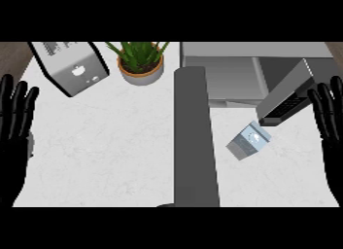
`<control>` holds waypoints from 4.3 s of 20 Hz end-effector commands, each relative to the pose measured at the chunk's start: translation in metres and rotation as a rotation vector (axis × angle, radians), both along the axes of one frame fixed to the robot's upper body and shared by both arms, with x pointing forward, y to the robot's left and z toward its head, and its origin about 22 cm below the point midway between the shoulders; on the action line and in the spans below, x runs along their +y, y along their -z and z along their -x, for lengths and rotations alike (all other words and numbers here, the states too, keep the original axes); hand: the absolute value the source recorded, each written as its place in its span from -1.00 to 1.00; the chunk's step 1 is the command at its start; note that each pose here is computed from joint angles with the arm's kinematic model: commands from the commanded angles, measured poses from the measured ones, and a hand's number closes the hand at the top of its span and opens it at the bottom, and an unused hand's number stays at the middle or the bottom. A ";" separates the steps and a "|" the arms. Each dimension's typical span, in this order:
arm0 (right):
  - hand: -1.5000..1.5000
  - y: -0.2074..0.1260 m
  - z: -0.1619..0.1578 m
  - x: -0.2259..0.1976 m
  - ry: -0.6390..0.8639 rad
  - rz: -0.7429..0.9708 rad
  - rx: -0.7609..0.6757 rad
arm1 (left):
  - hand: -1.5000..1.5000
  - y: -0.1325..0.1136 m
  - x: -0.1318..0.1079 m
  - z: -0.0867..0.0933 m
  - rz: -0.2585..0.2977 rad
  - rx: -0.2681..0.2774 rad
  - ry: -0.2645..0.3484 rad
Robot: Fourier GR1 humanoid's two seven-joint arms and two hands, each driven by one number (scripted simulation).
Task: Pick up the milk, place it into the microwave and close the microwave
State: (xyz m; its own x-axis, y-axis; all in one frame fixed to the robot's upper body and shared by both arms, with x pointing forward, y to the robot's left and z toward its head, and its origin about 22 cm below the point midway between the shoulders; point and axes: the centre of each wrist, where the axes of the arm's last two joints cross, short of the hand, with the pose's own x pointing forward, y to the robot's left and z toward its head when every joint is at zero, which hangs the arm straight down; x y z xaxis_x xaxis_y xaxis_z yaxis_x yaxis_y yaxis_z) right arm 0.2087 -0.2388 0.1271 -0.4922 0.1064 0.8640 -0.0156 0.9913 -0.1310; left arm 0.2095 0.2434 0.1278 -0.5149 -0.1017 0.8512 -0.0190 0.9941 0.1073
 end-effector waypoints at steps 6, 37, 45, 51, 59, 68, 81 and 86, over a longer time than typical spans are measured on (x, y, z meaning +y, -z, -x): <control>-1.00 -0.018 -0.014 -0.027 -0.352 0.054 -0.020 | -1.00 0.013 0.012 -0.027 -0.015 0.059 0.099; -1.00 0.105 -0.048 -0.051 -0.176 0.084 0.259 | -1.00 0.010 0.088 0.115 0.191 0.148 0.193; -1.00 0.171 -0.047 -0.078 -0.159 0.141 0.338 | -1.00 -0.010 0.101 0.106 0.203 0.140 0.178; -1.00 0.207 -0.053 -0.095 -0.166 0.197 0.334 | -1.00 -0.001 0.110 0.146 0.209 0.151 0.195; -1.00 0.250 -0.062 -0.087 -0.190 0.234 0.334 | -1.00 0.001 0.118 0.135 0.189 0.172 0.201; -1.00 0.250 -0.078 -0.084 -0.211 0.109 0.310 | -1.00 -0.014 0.113 0.144 0.202 0.145 0.225; 1.00 0.254 -0.087 -0.054 -0.305 0.083 0.282 | -1.00 -0.001 0.118 0.141 0.226 0.166 0.241; 1.00 0.258 -0.087 -0.038 -0.377 0.007 0.281 | -1.00 0.000 0.126 0.131 0.229 0.176 0.255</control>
State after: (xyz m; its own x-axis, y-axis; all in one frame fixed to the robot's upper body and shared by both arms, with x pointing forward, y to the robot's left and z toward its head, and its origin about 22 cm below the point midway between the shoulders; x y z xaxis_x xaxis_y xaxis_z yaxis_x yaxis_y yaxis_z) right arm 0.2992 -0.2879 -0.1252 -0.1861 0.1325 0.9736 -0.3197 0.9288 -0.1875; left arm 0.0754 0.3674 0.1278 -0.3539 0.1993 0.9138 0.2171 0.9678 -0.1271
